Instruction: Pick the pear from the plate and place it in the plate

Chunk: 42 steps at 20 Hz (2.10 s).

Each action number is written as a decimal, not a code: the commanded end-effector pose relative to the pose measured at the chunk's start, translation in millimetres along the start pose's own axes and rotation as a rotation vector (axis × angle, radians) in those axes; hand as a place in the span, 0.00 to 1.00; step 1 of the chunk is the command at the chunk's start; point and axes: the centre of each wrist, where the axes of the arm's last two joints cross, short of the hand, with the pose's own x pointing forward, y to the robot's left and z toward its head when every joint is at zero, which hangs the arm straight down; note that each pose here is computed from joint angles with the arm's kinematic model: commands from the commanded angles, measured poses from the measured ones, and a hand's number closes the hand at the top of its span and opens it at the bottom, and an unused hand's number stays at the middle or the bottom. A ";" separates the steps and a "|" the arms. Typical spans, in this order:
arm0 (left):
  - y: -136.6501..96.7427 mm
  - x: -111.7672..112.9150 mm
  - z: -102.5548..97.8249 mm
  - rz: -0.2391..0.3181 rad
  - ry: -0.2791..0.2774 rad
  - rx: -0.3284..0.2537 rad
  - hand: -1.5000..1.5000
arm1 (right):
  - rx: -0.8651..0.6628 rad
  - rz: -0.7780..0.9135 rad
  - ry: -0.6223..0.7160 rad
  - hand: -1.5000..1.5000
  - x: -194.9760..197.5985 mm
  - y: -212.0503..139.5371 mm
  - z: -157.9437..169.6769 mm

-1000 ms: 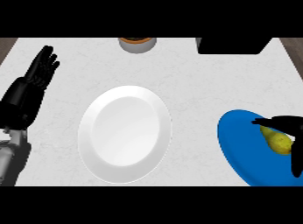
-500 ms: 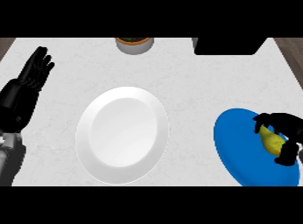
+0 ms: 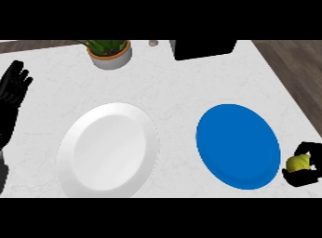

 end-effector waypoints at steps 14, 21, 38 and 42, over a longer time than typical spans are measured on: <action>-1.0 0.6 8.0 0.019 -0.029 -0.032 0.50 | -0.526 -0.552 -0.302 1.00 165.2 2.7 169.8; -16.8 17.9 -2.1 0.030 -0.080 -0.092 0.50 | -0.567 -0.557 -0.312 1.00 205.9 -2.5 254.0; -52.7 28.8 -17.3 0.052 -0.137 -0.191 0.50 | -0.540 -0.543 -0.227 1.00 290.2 -11.3 227.6; -51.3 36.6 -20.3 0.055 -0.136 -0.208 0.50 | -0.535 -0.520 -0.193 1.00 311.5 -28.0 204.7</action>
